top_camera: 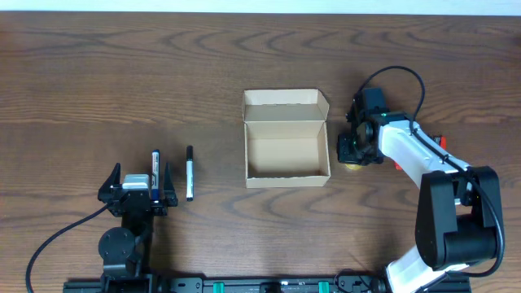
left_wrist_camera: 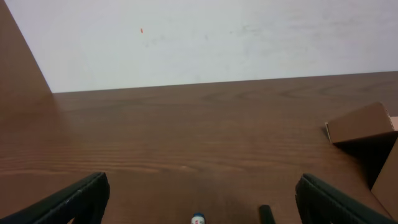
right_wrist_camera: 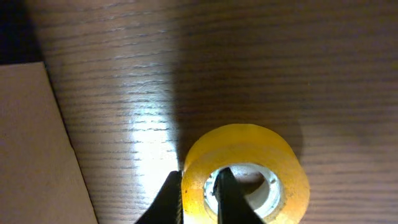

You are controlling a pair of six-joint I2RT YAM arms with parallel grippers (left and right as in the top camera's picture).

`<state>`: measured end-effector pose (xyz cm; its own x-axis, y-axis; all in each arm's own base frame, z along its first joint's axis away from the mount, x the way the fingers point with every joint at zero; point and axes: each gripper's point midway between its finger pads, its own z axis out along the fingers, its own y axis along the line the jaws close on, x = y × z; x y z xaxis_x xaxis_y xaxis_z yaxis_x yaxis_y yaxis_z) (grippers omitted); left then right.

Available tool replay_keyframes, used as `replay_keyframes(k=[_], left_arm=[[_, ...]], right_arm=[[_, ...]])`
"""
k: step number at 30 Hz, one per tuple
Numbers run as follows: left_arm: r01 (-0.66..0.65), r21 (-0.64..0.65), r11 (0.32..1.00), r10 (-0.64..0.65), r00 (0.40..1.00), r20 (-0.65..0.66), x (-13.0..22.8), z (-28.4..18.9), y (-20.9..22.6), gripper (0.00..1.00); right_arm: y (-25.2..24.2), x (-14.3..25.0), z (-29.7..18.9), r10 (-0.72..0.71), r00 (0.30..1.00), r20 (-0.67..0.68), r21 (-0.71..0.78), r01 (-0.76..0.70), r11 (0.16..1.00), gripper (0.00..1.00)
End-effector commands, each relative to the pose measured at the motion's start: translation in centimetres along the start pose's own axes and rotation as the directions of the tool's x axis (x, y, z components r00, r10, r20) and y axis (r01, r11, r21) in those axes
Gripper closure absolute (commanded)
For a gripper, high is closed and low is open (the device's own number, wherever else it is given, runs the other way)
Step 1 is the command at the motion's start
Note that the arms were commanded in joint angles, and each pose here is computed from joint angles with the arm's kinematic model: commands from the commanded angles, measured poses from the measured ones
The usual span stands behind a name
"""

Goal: Pack container
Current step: 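Lower the right gripper and grasp the yellow tape roll, then carry the tape roll into the cardboard box and release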

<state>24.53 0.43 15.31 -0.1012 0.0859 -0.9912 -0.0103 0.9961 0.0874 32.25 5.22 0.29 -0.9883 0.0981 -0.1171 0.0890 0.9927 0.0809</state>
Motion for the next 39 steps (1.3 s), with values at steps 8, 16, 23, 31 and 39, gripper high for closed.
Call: replay_keyframes(k=[8, 16, 23, 31, 39], left_arm=[[0.007, 0.028, 1.0, -0.006, 0.999, -0.054, 1.6, 0.0, -0.5, 0.05], [0.007, 0.028, 1.0, -0.006, 0.998, -0.055, 1.6, 0.0, -0.5, 0.05], [0.007, 0.028, 1.0, -0.006, 0.998, -0.055, 1.6, 0.0, -0.5, 0.04], [0.007, 0.028, 1.0, -0.006, 0.998, -0.055, 1.6, 0.0, -0.5, 0.05], [0.007, 0.029, 1.0, -0.006, 0.998, -0.055, 1.6, 0.0, -0.5, 0.05]], right_arm=[[0.1, -2.1, -0.9, 0.04, 0.997, 0.064, -0.02, -0.039, 0.999, 0.99], [1.9, -10.7, -14.7, 0.04, 0.92, 0.389, -0.086, -0.007, 0.996, 0.98], [9.4, -8.5, -21.0, -0.277, 0.831, 0.483, -0.171, 0.4, 0.901, 0.99], [16.6, 4.1, -20.3, -0.81, 0.432, 0.397, -0.262, 0.899, 0.351, 0.99], [15.6, 5.8, -18.5, -0.964, 0.124, 0.236, -0.064, 0.992, 0.112, 0.99]])
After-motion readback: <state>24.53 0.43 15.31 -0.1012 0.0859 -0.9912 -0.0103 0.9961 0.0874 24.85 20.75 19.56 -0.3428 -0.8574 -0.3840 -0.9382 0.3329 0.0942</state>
